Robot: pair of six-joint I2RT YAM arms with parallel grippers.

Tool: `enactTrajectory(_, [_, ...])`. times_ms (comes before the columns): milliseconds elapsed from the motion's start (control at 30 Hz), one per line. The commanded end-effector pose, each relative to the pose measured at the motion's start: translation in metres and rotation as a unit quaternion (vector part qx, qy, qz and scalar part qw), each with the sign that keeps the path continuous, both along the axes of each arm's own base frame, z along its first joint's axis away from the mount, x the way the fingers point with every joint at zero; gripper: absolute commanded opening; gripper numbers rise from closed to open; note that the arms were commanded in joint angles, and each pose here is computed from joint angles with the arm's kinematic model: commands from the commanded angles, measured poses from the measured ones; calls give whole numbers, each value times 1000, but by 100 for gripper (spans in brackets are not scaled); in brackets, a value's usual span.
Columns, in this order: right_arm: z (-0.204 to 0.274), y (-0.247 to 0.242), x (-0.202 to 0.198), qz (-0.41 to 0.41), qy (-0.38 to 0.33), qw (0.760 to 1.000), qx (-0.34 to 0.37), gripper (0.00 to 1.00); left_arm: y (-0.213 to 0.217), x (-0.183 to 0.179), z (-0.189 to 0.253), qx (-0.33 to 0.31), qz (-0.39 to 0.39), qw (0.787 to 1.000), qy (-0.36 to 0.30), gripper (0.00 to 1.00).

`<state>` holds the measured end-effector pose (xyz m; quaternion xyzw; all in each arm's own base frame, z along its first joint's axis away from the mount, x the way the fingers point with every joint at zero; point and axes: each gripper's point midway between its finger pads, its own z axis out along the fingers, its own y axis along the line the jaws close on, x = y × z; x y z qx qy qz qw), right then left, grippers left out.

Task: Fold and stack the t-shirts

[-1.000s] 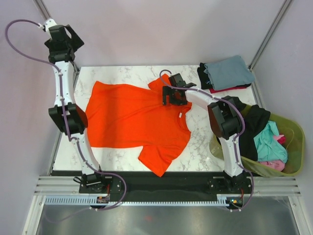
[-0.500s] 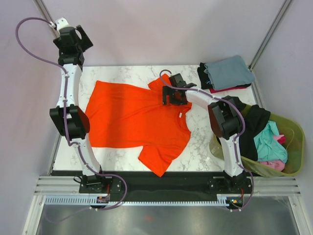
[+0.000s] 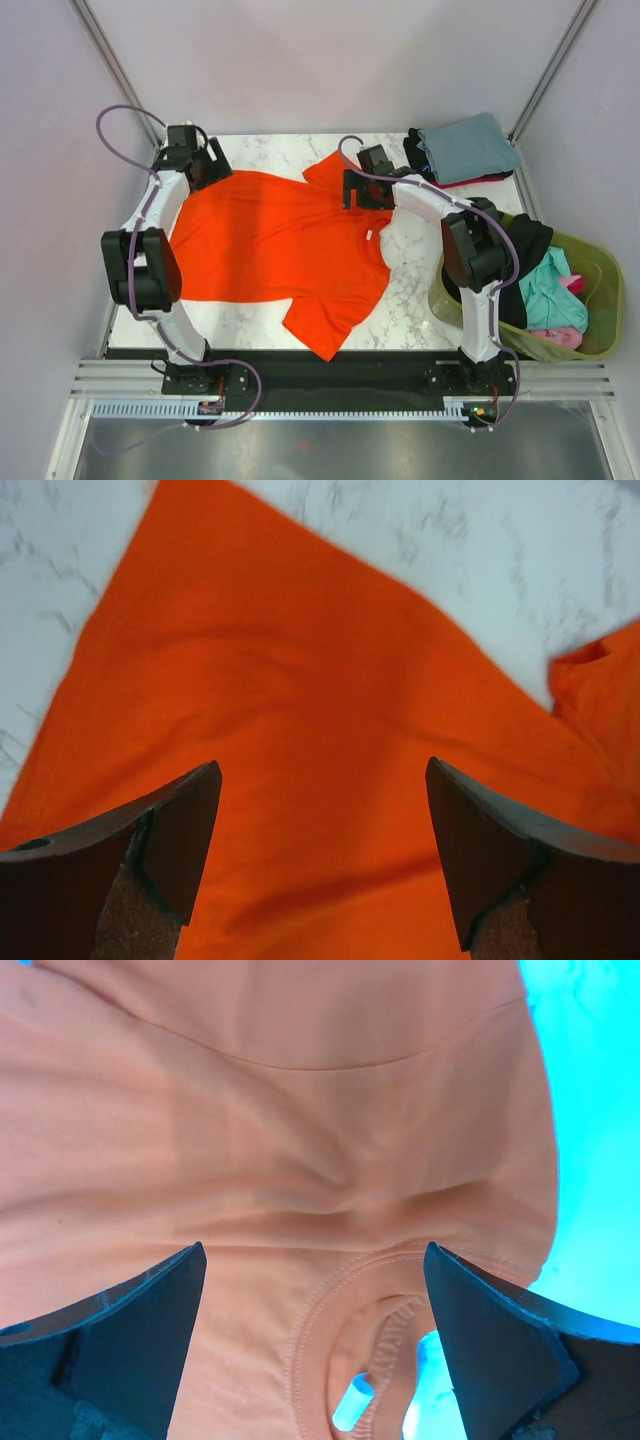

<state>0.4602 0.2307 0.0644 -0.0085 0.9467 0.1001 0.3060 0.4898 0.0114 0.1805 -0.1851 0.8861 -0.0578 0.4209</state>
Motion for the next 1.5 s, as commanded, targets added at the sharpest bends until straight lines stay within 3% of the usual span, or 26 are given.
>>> enactTrajectory(0, [13, -4, 12, -6, -20, 1000, -5, 98, -10, -11, -55, -34, 11, 997, 67, 90])
enactTrajectory(133, [-13, -10, 27, -21, 2, 1000, -5, 98, -12, 6, -100, -46, 11, 993, 110, 90])
enactTrajectory(400, [-33, -12, 73, -38, 8, 999, 24, 98, -6, 38, -144, -56, 26, 988, 142, 89])
enactTrajectory(433, [-52, -13, 75, -39, 23, 999, 20, 98, -3, 39, -151, -60, 30, 987, 148, 89])
enactTrajectory(567, [-57, -11, 116, -48, 9, 998, 39, 98, 13, 44, -172, -84, 63, 981, 161, 89])
enactTrajectory(867, [-47, -6, 195, -66, -83, 982, 156, 98, 28, 92, -145, -91, 64, 985, 129, 88])
enactTrajectory(1000, [-18, -4, 207, -55, -128, 976, 167, 98, 23, 99, -109, -107, 50, 988, 99, 88])
enactTrajectory(1033, [-3, -4, 206, -48, -138, 974, 174, 98, 22, 98, -80, -105, 45, 991, 77, 88])
enactTrajectory(1100, [38, 6, 206, -17, -175, 966, 190, 98, 22, 86, -36, -98, 44, 993, 45, 89])
enactTrajectory(1200, [98, 15, 199, 22, -219, 955, 199, 98, 29, 55, -15, -75, 64, 994, 42, 90])
enactTrajectory(1233, [113, 21, 194, 35, -229, 952, 200, 98, 32, 40, 17, -64, 71, 995, 17, 91])
enactTrajectory(1367, [177, 27, 164, 57, -265, 943, 194, 98, 60, -41, 13, -13, 155, 987, 42, 94])
enactTrajectory(1433, [201, 28, 140, 60, -264, 942, 200, 98, 73, -76, 11, -24, 226, 973, 37, 95])
enactTrajectory(1467, [206, 28, 130, 60, -259, 942, 206, 98, 76, -112, -4, -21, 247, 968, 39, 96])
